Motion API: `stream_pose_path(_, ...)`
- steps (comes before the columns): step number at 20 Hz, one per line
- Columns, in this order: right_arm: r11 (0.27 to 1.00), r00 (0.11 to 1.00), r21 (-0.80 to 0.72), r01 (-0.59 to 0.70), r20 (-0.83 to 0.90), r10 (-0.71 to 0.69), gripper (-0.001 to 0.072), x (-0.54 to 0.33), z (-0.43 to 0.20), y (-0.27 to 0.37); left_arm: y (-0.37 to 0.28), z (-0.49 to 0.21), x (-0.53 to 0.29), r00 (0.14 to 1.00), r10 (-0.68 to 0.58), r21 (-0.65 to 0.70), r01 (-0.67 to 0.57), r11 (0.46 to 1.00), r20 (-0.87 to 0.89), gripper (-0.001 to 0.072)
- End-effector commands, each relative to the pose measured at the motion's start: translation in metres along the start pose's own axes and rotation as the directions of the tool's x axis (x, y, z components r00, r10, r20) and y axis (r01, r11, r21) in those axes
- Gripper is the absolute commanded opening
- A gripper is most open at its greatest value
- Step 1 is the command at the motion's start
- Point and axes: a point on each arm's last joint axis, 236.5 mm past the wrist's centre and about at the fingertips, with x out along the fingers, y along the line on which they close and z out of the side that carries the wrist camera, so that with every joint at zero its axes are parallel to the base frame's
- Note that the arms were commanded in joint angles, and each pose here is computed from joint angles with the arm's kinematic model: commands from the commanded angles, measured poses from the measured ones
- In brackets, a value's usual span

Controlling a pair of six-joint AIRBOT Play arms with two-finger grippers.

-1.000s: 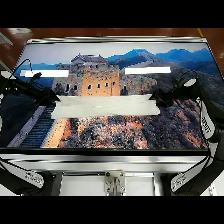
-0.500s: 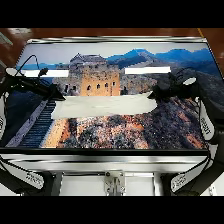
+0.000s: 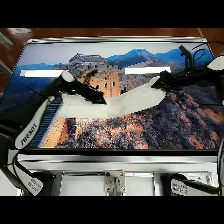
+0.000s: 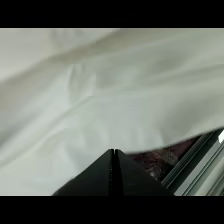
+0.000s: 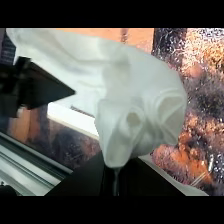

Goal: Fold the shirts.

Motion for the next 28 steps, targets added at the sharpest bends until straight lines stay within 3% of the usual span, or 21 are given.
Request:
stream_pose_path(1,0.998,0.998,-0.023,0.060,0.036,-0.059,0.0078,-0.043,-0.024,0.040,-0.067,-0.004,0.076,0.998,-0.051,0.009,0.051,0.999,0.048,0.0040)
stream_pose_path(4,0.993,0.990,-0.025,0.115,0.091,-0.112,0.0078,-0.068,-0.035,0.057,-0.117,-0.016,0.122,0.982,-0.175,-0.074,0.180,0.981,0.068,0.0039)
stream_pose_path(8,0.991,0.988,-0.036,0.128,0.094,-0.124,0.0078,-0.069,-0.044,0.070,-0.106,0.013,0.101,0.975,-0.156,-0.080,0.170,0.982,0.158,0.0037)
stream_pose_path(12,0.992,0.988,-0.099,0.072,0.144,-0.057,0.0078,-0.015,-0.017,0.104,-0.024,0.053,-0.023,0.970,0.052,-0.014,-0.050,0.999,0.237,0.0036)
stream_pose_path(15,0.992,0.993,-0.127,0.010,0.115,0.004,0.0078,0.069,-0.011,0.133,0.070,0.052,-0.168,0.890,0.342,-0.099,-0.327,0.940,0.302,0.0036)
stream_pose_path(17,0.990,0.996,-0.140,-0.016,0.081,0.027,0.0078,0.142,-0.022,0.148,0.108,0.031,-0.263,0.817,0.465,-0.197,-0.421,0.885,0.342,0.0036)
stream_pose_path(21,0.995,0.990,-0.040,-0.088,0.104,0.091,0.0078,0.276,-0.048,0.164,0.123,-0.023,-0.390,0.710,0.575,-0.358,-0.456,0.815,0.406,0.0037)
stream_pose_path(24,0.968,0.980,0.180,-0.175,0.130,0.152,0.0078,0.332,-0.067,0.168,0.119,-0.049,-0.422,0.675,0.609,-0.409,-0.459,0.789,0.417,0.0037)
stream_pose_path(26,0.954,0.978,0.228,-0.196,0.120,0.172,0.0080,0.346,-0.075,0.172,0.116,-0.051,-0.422,0.668,0.609,-0.410,-0.457,0.789,0.428,0.0037)
stream_pose_path(27,0.950,0.976,0.235,-0.206,0.120,0.182,0.0100,0.349,-0.074,0.174,0.117,-0.050,-0.416,0.677,0.602,-0.406,-0.452,0.794,0.424,0.0037)
stream_pose_path(28,0.949,0.975,0.232,-0.212,0.124,0.187,0.0217,0.348,-0.072,0.176,0.118,-0.049,-0.409,0.683,0.597,-0.402,-0.450,0.797,0.420,0.0037)
